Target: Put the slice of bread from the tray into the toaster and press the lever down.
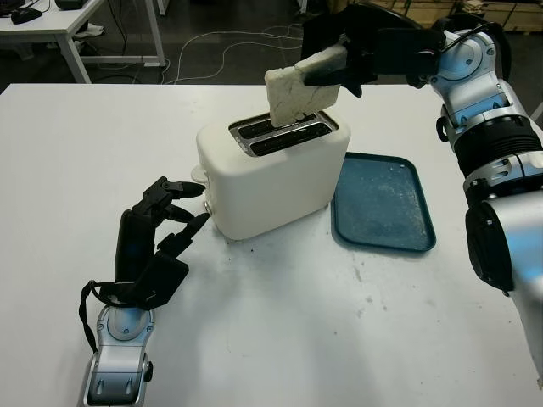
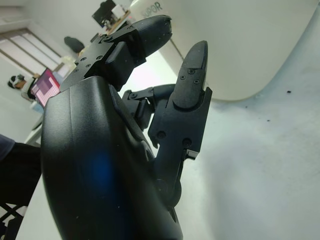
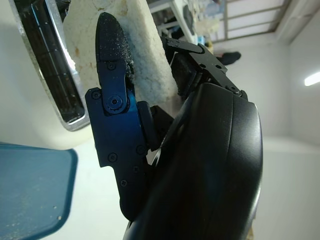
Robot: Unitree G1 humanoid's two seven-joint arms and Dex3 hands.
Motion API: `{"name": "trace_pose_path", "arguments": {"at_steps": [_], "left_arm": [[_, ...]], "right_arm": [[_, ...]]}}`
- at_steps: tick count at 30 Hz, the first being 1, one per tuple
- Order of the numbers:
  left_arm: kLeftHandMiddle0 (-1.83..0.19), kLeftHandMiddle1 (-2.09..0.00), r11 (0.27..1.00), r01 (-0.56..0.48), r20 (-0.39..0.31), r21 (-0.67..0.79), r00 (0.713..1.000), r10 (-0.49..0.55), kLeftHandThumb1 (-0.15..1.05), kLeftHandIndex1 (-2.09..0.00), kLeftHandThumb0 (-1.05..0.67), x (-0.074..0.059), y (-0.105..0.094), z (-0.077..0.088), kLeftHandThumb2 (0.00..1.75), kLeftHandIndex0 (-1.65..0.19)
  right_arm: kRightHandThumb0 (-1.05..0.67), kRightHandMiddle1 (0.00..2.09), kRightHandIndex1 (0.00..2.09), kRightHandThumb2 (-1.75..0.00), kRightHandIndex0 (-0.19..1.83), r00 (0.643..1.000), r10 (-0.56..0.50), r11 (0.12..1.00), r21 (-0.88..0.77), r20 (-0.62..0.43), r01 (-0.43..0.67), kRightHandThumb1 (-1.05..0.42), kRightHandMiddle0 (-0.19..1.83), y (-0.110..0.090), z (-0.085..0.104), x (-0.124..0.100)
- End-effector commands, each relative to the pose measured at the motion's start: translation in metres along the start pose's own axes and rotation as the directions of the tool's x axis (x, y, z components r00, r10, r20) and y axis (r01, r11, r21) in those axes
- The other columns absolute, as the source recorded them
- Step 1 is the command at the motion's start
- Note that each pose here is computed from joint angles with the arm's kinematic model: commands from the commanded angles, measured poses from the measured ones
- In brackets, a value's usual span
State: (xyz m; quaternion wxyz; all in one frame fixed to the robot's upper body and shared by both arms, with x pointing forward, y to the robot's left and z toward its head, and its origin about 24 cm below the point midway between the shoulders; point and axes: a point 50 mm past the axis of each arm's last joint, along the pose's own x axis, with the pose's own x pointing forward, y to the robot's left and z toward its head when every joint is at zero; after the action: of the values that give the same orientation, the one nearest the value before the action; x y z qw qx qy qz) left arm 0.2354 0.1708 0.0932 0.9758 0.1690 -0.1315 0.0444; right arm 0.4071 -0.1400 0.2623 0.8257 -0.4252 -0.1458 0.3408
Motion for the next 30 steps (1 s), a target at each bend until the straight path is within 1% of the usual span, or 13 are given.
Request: {"name": "trace_pose_path", "arguments": {"at_steps": [1, 8, 15, 18, 22, 25, 30], "left_arm": [[-0.47, -1.41, 1.000, 0.001, 0.008, -0.001, 1.000, -0.001, 0.92, -0.90, -0.24, 0.001, 0.001, 0.002, 0.13, -0.50], [-0.48, -1.41, 1.000, 0.001, 0.010, 0.003, 1.000, -0.001, 0.92, -0.89, -0.25, 0.001, 0.001, 0.002, 0.14, -0.51], [-0.49, -1.40, 1.000, 0.000, 0.014, 0.003, 1.000, 0.000, 0.92, -0.88, -0.25, 0.001, 0.001, 0.002, 0.14, -0.51], [-0.48, -1.40, 1.000, -0.001, 0.017, -0.003, 1.000, 0.001, 0.92, -0.89, -0.25, 0.001, 0.001, 0.001, 0.14, -0.51], [-0.49, -1.42, 1.000, -0.001, 0.013, 0.007, 1.000, 0.001, 0.92, -0.89, -0.26, 0.001, 0.001, 0.001, 0.14, -0.51], [-0.50, -1.42, 1.000, -0.001, 0.009, 0.009, 1.000, 0.001, 0.92, -0.88, -0.26, 0.000, 0.001, 0.002, 0.14, -0.51], [-0.49, -1.40, 1.000, -0.001, 0.016, 0.003, 1.000, 0.001, 0.92, -0.88, -0.25, 0.000, 0.000, 0.001, 0.14, -0.51]], "right_arm": [[-0.62, 1.75, 1.75, -0.24, 1.15, 1.000, -0.006, 1.000, 0.007, 0.016, 0.006, -0.92, 0.99, -0.008, 0.006, -0.002], [-0.60, 1.75, 1.75, -0.21, 1.14, 0.997, 0.069, 0.996, 0.058, -0.020, -0.068, -0.92, 0.99, 0.003, 0.000, 0.003], [-0.64, 1.75, 1.75, -0.19, 1.15, 0.992, 0.111, 0.992, 0.064, -0.068, -0.106, -0.92, 1.00, 0.016, -0.008, 0.008], [-0.61, 1.75, 1.75, -0.19, 1.14, 0.986, 0.142, 0.987, 0.083, -0.086, -0.135, -0.92, 0.98, 0.023, -0.011, 0.010], [-0.59, 1.75, 1.75, -0.19, 1.14, 0.984, 0.162, 0.985, 0.078, -0.081, -0.155, -0.92, 0.98, 0.034, -0.016, 0.011], [-0.56, 1.75, 1.75, -0.21, 1.14, 0.981, 0.187, 0.977, 0.116, -0.042, -0.182, -0.92, 0.98, 0.042, -0.017, 0.013], [-0.56, 1.75, 1.75, -0.19, 1.18, 0.976, 0.209, 0.967, 0.162, -0.052, -0.199, -0.92, 1.02, 0.054, -0.018, 0.020]]}}
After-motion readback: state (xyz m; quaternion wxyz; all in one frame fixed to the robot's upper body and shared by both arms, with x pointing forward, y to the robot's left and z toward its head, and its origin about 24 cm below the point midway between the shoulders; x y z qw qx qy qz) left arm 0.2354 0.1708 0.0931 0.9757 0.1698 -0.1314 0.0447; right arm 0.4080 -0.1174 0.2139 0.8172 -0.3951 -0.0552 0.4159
